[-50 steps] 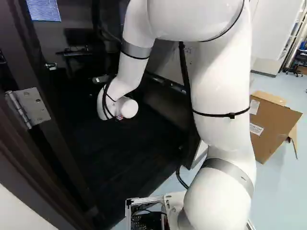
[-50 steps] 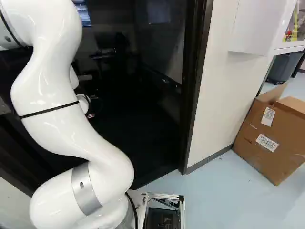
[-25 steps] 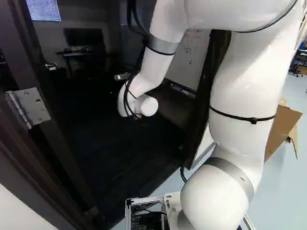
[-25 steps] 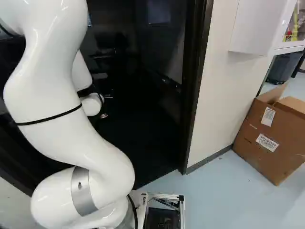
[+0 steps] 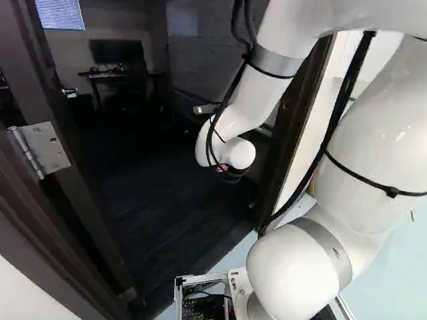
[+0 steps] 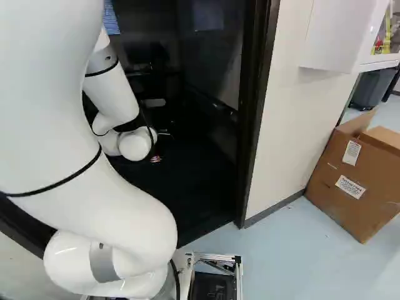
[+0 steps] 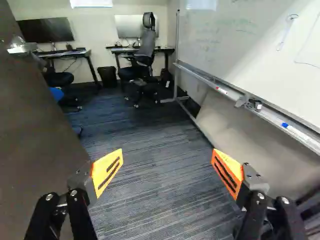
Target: Open the door and move inside
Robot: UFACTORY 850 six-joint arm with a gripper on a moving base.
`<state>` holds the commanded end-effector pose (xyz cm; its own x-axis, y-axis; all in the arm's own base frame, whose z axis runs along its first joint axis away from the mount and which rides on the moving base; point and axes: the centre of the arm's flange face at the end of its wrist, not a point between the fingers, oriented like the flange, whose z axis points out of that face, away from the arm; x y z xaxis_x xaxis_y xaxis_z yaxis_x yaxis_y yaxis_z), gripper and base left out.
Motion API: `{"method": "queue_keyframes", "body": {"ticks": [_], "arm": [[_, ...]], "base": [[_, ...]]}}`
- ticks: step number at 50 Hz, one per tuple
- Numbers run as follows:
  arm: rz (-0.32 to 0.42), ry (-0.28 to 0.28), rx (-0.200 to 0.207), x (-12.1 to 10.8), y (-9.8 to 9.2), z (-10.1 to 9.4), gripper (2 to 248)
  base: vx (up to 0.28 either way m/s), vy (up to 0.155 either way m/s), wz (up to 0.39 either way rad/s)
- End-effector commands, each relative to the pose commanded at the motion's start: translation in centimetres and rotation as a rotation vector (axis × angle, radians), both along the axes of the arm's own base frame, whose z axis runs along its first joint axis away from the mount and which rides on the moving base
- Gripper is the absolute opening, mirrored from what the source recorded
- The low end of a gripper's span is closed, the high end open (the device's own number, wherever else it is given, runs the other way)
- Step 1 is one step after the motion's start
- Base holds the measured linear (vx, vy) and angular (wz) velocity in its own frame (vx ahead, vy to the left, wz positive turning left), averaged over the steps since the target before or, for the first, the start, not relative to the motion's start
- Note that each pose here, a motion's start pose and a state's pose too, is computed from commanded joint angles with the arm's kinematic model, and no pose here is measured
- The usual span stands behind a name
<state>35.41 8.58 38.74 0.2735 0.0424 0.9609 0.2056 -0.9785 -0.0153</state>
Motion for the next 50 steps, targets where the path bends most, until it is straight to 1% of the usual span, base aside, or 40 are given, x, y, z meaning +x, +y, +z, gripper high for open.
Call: {"method": "queue_keyframes", "body": {"ticks": [11, 23, 36, 50], "arm": [[-0.063, 0.015, -0.007, -2.3, -3.1, -0.4, 247], [-0.118, 0.028, -0.013, -4.6, -5.5, -1.0, 247], [-0.164, 0.039, -0.017, -6.5, -7.2, -1.6, 247], [-0.194, 0.047, -0.020, -7.8, -8.2, -2.0, 247]], "base": [[0.000, 0.000, 0.000], [0.000, 0.000, 0.000], [0.000, 0.000, 0.000], [0.000, 0.000, 0.000]]}}
